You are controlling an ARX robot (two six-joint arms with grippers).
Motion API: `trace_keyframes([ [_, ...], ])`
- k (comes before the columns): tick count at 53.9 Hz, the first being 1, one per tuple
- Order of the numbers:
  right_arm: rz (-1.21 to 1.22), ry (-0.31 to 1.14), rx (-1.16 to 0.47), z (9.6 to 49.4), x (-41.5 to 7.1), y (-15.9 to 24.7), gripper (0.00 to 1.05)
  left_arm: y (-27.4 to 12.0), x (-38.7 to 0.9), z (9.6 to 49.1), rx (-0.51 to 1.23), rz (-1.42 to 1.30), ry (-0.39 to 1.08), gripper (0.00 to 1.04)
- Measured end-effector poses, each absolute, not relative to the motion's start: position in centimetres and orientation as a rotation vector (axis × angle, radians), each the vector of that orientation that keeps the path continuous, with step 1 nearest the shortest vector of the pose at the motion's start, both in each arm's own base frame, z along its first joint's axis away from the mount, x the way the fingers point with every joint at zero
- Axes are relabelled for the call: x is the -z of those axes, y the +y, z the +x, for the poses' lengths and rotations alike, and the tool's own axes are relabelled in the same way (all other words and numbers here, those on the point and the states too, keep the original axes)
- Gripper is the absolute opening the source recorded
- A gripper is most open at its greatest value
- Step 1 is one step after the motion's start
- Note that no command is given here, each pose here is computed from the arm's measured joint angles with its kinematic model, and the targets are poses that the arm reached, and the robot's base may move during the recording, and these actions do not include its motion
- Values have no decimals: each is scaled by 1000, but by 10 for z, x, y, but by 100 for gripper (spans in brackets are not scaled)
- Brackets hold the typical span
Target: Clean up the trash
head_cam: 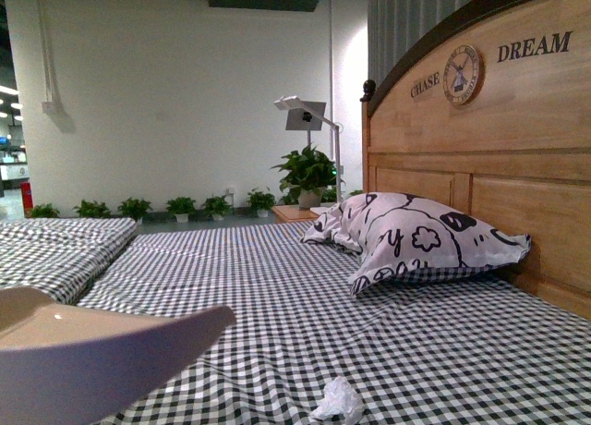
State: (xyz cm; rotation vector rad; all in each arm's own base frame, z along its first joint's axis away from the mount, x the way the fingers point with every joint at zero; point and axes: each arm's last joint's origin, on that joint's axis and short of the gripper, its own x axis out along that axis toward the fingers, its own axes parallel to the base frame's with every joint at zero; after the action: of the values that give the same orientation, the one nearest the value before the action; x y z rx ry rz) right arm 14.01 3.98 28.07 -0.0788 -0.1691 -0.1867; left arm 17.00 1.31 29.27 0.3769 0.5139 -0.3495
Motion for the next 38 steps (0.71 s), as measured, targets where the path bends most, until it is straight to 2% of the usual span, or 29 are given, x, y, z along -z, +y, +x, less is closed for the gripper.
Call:
trace_keyframes([
  [9, -79, -169, 186, 140, -281, 40, 20, 5, -280, 192, 507, 624, 487, 29],
  [18, -79, -169, 186, 140, -281, 40, 20, 0, -267, 211, 542, 746, 460, 29],
  [28, -79, -169, 186, 140, -281, 40, 20, -1, -250, 232, 560, 803, 428, 29],
  [38, -79, -169, 187, 140, -281, 40, 20, -10, -244, 246, 620, 817, 329, 29],
])
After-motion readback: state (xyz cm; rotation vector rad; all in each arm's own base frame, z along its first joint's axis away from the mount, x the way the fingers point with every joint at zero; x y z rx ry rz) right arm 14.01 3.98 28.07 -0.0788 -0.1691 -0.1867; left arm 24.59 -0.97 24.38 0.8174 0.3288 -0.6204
